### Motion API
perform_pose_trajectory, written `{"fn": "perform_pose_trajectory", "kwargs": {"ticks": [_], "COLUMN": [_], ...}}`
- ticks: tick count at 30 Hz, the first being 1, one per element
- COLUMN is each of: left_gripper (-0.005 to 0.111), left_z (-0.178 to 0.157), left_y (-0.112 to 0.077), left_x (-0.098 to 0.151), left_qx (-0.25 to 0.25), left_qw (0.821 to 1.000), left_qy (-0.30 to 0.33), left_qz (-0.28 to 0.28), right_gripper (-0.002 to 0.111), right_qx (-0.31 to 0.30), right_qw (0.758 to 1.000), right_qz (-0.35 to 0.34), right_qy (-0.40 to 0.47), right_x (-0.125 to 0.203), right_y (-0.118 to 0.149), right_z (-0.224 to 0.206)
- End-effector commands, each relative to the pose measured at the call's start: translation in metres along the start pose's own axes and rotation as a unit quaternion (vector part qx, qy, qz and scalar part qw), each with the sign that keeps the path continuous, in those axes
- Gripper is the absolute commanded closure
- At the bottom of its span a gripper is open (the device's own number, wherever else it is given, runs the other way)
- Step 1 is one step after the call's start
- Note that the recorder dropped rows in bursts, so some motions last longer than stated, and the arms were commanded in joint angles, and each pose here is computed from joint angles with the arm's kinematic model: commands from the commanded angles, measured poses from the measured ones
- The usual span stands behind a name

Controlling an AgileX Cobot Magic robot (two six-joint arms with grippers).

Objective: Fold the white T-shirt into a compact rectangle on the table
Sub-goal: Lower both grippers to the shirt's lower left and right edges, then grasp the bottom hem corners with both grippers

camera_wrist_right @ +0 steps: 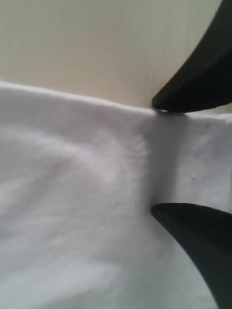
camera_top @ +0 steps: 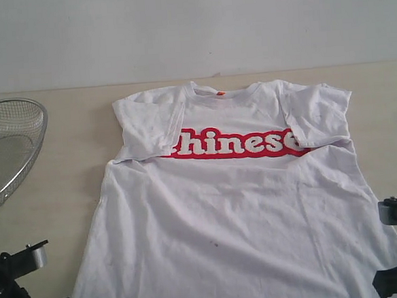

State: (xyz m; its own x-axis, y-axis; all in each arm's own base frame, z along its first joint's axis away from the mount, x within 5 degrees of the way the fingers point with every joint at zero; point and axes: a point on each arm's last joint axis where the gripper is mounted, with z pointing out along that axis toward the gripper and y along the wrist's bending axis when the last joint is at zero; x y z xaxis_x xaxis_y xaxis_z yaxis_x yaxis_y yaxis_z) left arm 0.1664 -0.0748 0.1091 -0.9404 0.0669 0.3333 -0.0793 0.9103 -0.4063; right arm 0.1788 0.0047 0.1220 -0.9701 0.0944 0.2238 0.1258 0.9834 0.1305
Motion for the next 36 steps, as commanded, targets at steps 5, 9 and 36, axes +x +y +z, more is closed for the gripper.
{"fn": "perform_pose_trajectory", "kwargs": {"ticks": [5,9,36], "left_gripper": [0.040,0.040,0.045], "left_z": [0.008,0.008,0.025], "left_y": [0.002,0.000,-0.001], "left_x": [-0.007,-0.008,-0.037], "left_qx": [0.001,0.010,0.041], "left_qw": [1.000,1.000,0.999], "left_qy": [-0.019,-0.024,0.011], "left_qz": [0.009,0.010,-0.003], "right_gripper": [0.058,0.058,0.058], "right_qx": [-0.019,-0.019,-0.062], "right_qw": [1.000,1.000,0.998], "right_qz": [-0.004,-0.003,-0.015], "right_qy": [0.014,0.017,0.004], "right_x": [-0.003,-0.002,-0.005], "right_y": [0.002,0.002,0.010], "right_z": [0.008,0.008,0.007]}}
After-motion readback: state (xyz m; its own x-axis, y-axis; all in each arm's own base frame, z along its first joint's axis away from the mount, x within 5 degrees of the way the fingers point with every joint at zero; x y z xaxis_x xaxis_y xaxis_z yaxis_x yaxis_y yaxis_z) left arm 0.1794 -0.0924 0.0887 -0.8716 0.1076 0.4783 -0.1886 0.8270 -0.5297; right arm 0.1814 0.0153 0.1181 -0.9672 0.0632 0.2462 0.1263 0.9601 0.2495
